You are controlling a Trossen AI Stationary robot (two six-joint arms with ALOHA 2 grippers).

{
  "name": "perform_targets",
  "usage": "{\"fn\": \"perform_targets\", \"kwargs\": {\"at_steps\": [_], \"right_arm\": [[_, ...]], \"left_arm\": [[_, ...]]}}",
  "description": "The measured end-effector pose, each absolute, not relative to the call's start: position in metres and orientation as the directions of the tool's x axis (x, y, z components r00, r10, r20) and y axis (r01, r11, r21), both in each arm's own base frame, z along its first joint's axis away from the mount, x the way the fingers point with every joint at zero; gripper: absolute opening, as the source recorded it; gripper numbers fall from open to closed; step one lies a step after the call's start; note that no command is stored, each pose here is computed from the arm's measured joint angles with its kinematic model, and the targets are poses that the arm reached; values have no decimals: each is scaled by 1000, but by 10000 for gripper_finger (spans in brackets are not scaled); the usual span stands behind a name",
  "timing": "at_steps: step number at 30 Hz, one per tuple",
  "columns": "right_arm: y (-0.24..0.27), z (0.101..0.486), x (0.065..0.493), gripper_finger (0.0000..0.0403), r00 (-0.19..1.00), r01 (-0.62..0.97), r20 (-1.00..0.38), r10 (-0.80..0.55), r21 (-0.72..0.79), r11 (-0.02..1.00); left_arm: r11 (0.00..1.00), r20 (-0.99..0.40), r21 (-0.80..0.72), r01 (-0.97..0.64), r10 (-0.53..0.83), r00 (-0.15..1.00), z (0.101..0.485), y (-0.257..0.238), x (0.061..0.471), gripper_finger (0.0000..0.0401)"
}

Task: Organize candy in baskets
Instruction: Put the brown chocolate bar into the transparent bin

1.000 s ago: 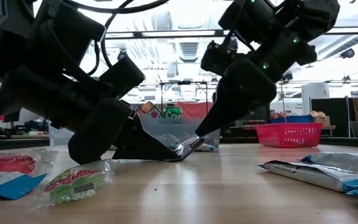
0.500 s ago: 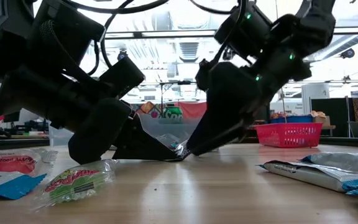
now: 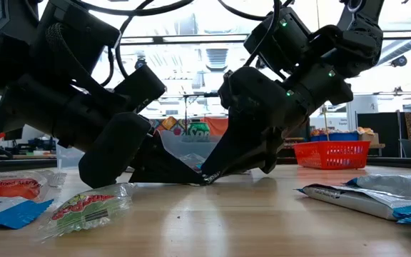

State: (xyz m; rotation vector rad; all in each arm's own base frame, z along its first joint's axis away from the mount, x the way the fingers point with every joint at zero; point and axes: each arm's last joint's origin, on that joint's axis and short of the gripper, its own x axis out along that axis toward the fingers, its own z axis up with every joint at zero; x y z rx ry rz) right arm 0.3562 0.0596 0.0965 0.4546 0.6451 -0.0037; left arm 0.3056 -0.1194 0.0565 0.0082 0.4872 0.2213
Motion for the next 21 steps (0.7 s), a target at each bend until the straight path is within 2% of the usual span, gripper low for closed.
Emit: {"fn": "perform_targets", "kwargs": {"at_steps": [3, 4, 7, 11, 16, 21], "right_arm": [[60, 97, 357, 31, 806, 136, -576, 138, 408, 903], [60, 98, 357, 25, 806, 130, -574, 143, 408, 904], [60, 99, 356, 25, 807, 126, -573, 142, 403, 907], [60, 111, 354, 25, 814, 112, -567, 126, 367, 923], [61, 140, 346, 24, 835, 124, -550, 26, 234, 964], [69, 175, 339, 24, 897, 105, -439, -49, 103, 989]], "left_arm": [[977, -461, 65, -203, 209, 862, 58, -120, 305, 0], [978, -461, 65, -201, 208, 863, 59, -121, 305, 0], [981, -466, 79, -179, 195, 863, 64, -121, 304, 0], [972, -499, 178, -153, 223, 837, 75, -120, 299, 0], [951, -540, 286, -118, 261, 800, 103, -114, 288, 0], [941, -489, 326, -87, 247, 837, 140, -106, 269, 0]]}}
